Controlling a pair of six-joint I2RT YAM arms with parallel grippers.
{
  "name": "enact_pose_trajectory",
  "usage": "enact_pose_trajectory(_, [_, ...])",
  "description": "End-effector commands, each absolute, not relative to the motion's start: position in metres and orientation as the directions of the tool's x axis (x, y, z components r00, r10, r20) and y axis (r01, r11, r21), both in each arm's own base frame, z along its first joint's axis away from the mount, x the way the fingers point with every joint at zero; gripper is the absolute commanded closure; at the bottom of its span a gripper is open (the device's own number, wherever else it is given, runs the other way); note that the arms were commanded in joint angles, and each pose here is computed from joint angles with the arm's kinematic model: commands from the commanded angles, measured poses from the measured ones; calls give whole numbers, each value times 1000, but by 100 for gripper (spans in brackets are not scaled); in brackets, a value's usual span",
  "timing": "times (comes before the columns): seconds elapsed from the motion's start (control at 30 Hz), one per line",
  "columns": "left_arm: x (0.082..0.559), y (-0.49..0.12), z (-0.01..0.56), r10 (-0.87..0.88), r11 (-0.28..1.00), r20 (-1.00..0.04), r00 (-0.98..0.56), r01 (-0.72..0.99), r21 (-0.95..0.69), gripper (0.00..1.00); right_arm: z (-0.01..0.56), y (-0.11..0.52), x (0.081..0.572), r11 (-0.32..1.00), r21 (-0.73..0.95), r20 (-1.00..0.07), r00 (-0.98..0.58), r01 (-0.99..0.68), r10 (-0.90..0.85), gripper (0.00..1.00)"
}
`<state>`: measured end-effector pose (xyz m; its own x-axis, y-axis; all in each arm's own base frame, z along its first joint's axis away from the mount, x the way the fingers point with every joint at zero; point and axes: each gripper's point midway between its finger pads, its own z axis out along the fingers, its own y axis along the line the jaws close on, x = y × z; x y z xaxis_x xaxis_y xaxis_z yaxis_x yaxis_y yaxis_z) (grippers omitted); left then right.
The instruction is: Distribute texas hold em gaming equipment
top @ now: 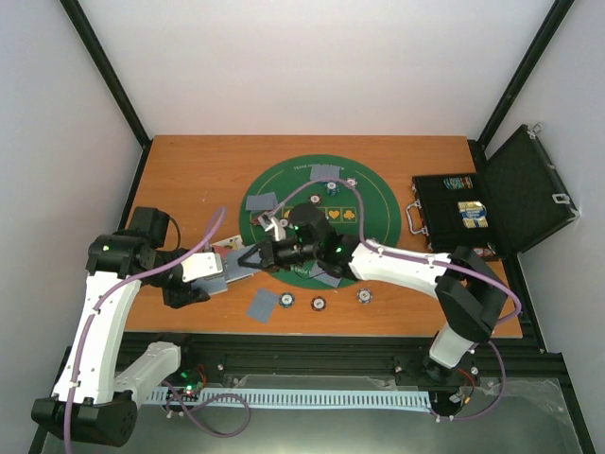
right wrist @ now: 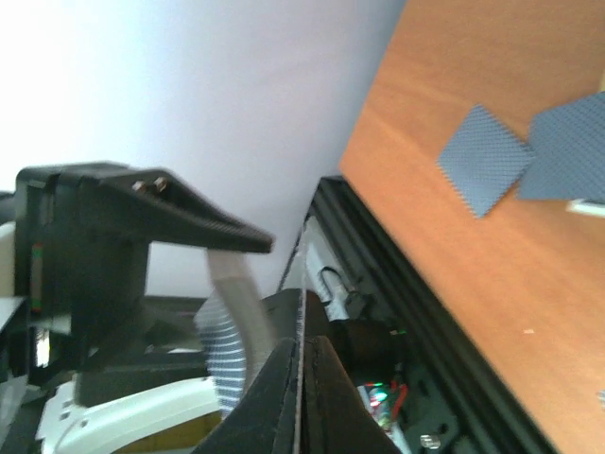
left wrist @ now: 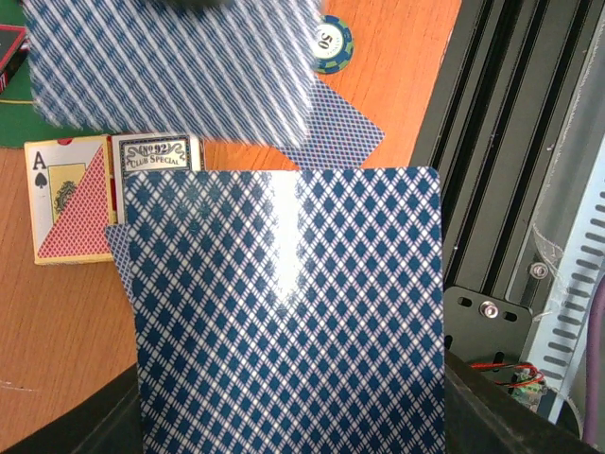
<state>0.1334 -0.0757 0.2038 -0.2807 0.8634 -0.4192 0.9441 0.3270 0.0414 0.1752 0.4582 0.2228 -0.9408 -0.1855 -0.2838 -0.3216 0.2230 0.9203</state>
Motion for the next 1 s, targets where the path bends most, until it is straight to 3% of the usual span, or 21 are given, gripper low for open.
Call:
enact_pose_trajectory(0.0, [132, -83, 215, 850, 312, -463, -253, 949, 55, 99, 224, 432, 202, 311, 885, -318, -938, -347, -140, 97])
enact_pose_trajectory(0.17, [133, -83, 216, 849, 313, -463, -254, 948, 54, 99, 221, 391, 250, 492, 748, -428, -890, -446, -157, 97])
enact_pose_trajectory(0.27, [132, -82, 216, 850, 313, -460, -255, 948, 52, 99, 197, 346, 294, 760, 419, -507, -823, -496, -257, 97])
enact_pose_trajectory(0.4, [132, -81, 215, 852, 315, -455, -259, 948, 51, 99, 173, 287, 358, 893, -128, -522, -736, -431, -430, 97])
enact_pose_trajectory(0.5, [132, -81, 214, 853, 316, -453, -261, 947, 50, 99, 161, 255, 394, 829, -452, -464, -707, -330, -534, 97])
enact_pose_trajectory(0.67, [131, -81, 214, 852, 318, -452, -264, 947, 47, 99, 152, 237, 433, 626, -755, -374, -653, -198, -658, 97])
enact_pose_trajectory(0.8, [132, -81, 214, 853, 317, -452, -262, 947, 49, 99, 132, 239, 447, 497, -850, -292, -628, -176, -721, 97])
enact_pose_trajectory(0.97, [131, -80, 212, 857, 314, -446, -258, 948, 54, 99, 88, 247, 446, 496, -829, -243, -632, -259, -735, 97])
